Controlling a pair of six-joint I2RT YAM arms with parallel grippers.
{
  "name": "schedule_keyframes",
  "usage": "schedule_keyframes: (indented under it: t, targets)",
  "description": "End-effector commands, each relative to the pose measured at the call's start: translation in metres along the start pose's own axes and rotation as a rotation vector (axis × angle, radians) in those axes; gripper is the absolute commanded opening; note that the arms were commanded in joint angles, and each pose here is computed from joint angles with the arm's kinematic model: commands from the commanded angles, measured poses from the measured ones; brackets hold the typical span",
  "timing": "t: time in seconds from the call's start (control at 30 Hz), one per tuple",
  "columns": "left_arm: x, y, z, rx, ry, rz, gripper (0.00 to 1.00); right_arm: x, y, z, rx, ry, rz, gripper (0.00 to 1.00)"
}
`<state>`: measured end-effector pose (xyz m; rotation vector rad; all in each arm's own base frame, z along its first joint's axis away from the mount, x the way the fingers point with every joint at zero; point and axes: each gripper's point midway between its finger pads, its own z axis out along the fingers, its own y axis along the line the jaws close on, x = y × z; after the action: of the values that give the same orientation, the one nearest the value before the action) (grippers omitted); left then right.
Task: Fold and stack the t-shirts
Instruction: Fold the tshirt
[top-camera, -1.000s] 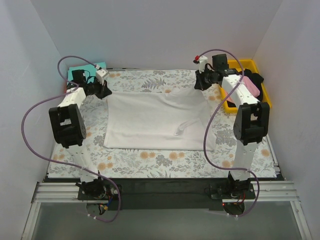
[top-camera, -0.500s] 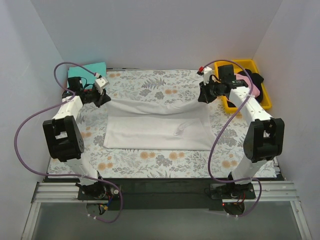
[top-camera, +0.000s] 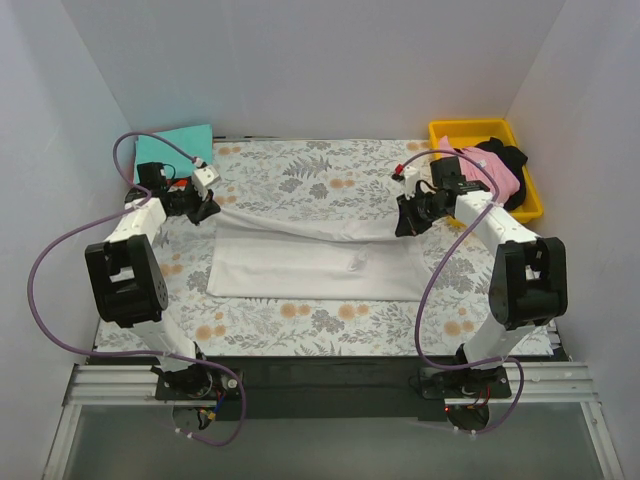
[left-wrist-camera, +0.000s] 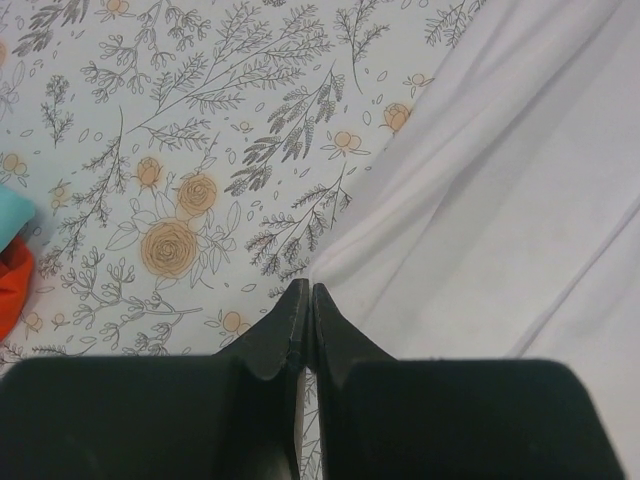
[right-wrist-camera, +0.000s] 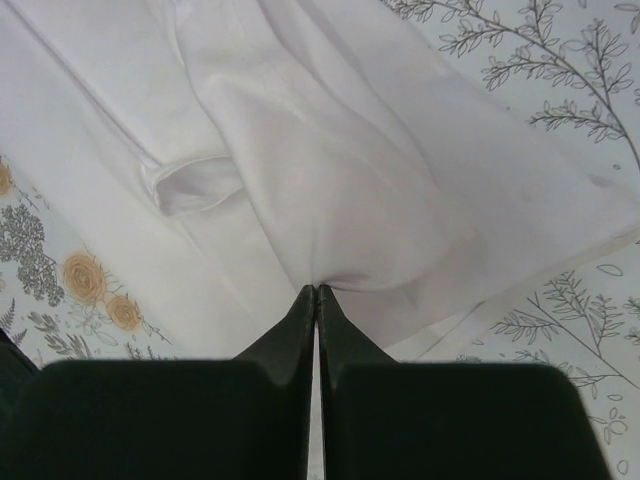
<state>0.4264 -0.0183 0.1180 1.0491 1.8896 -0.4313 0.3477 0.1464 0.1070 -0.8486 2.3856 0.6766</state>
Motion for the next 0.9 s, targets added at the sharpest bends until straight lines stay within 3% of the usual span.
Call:
schedule_keyframes:
  t: [0.0,0.47,0.57,0.67,0.87]
  targets:
    - [0.007,0.003,-0.001,-0.005,0.012,0.024,0.00,0.002,0.016,-0.005,-0.034,-0.015,-0.001,0.01]
    - [0.043,-0.017,0.002,0.054,0.110,0.034,0.02,0.045,0.020,0.022,-0.068,0.103,0.034,0.01]
    - [0.040,-0.019,-0.001,0.059,0.118,0.031,0.17,0.057,0.023,0.025,-0.082,0.142,0.036,0.05]
    - [0.024,-0.026,-0.008,0.099,0.092,0.002,0.32,0.067,0.025,0.023,-0.088,0.183,0.031,0.25]
    - [-0.012,-0.038,-0.022,0.143,0.028,-0.132,0.53,0.041,0.031,-0.003,-0.076,0.146,-0.027,0.34]
